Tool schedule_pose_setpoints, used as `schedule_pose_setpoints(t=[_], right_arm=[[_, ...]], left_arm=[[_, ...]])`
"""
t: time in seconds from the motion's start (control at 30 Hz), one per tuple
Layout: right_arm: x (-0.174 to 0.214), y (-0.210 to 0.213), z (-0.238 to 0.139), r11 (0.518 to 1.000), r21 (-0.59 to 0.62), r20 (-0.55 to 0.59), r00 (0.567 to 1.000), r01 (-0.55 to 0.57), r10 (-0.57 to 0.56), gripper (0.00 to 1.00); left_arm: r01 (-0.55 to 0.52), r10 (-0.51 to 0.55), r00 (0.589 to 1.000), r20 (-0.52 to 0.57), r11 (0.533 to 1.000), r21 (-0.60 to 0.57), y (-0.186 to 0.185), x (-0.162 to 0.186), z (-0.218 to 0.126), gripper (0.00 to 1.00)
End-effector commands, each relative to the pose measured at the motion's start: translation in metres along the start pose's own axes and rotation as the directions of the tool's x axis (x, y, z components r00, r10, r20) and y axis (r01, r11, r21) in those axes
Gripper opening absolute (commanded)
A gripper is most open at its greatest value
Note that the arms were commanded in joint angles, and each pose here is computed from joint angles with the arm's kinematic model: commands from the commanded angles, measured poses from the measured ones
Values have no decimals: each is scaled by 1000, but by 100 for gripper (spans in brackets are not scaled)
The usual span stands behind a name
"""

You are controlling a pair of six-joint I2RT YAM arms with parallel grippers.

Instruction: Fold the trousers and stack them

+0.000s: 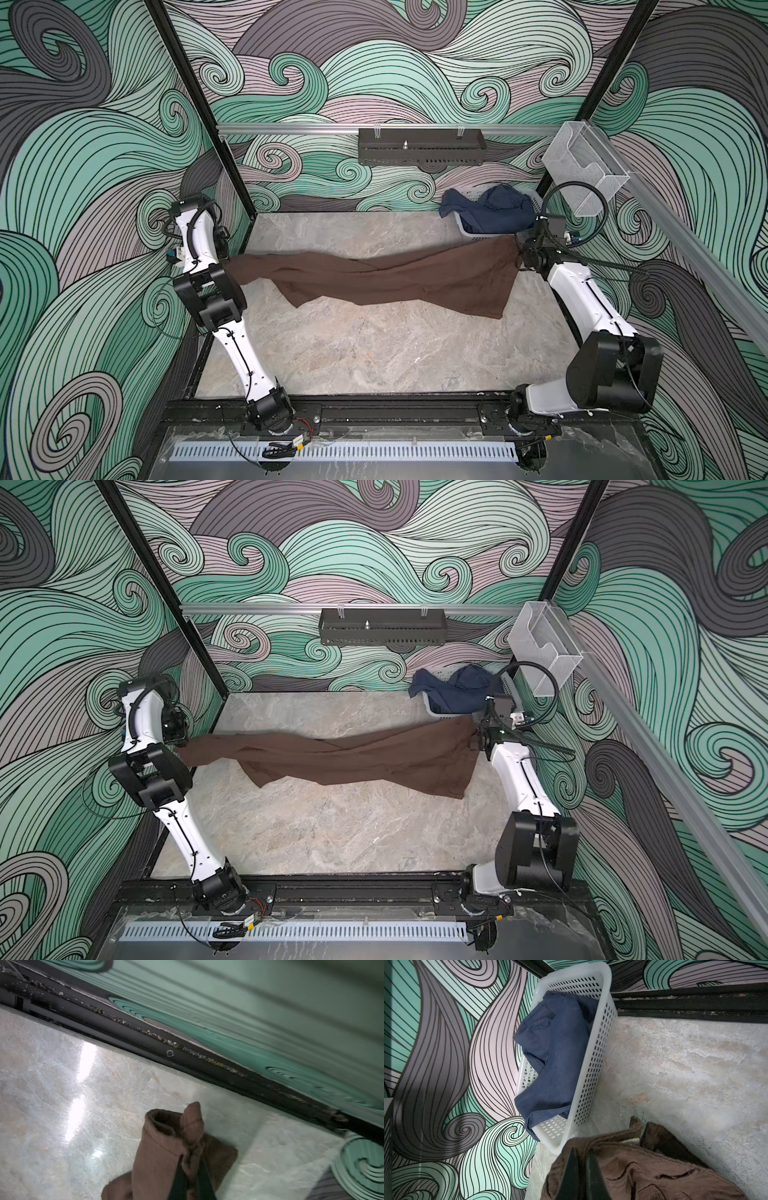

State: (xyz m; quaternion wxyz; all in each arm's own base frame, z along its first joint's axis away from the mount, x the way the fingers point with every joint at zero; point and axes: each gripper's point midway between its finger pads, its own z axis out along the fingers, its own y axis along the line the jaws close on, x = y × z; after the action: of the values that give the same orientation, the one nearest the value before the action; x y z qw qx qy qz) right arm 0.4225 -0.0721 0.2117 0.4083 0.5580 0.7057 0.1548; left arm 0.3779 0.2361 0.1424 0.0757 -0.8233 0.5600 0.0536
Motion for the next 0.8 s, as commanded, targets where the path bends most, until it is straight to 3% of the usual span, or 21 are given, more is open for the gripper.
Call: schedule_pose_setpoints(t=[0.0,0.2,0.43,0.77], right_arm=[[-7,-6,-11,1000,-12,34,999,-13,13,0],[9,-35,-12,1000,30,-6,1000,7,-7,0],[15,-43,-13,998,44,-27,999,34,-33,0],[15,-39,-14,999,33,-35,999,36,-34,0]], left_arm=[[-84,83,996,-18,995,-46,19,-3,16,0],[-143,140,990,-34,981,-131,63,9,57,0],[-184,179,983,-42,972,-149,69,11,64,36],[-185,176,982,-71,970,-158,79,16,53,49]])
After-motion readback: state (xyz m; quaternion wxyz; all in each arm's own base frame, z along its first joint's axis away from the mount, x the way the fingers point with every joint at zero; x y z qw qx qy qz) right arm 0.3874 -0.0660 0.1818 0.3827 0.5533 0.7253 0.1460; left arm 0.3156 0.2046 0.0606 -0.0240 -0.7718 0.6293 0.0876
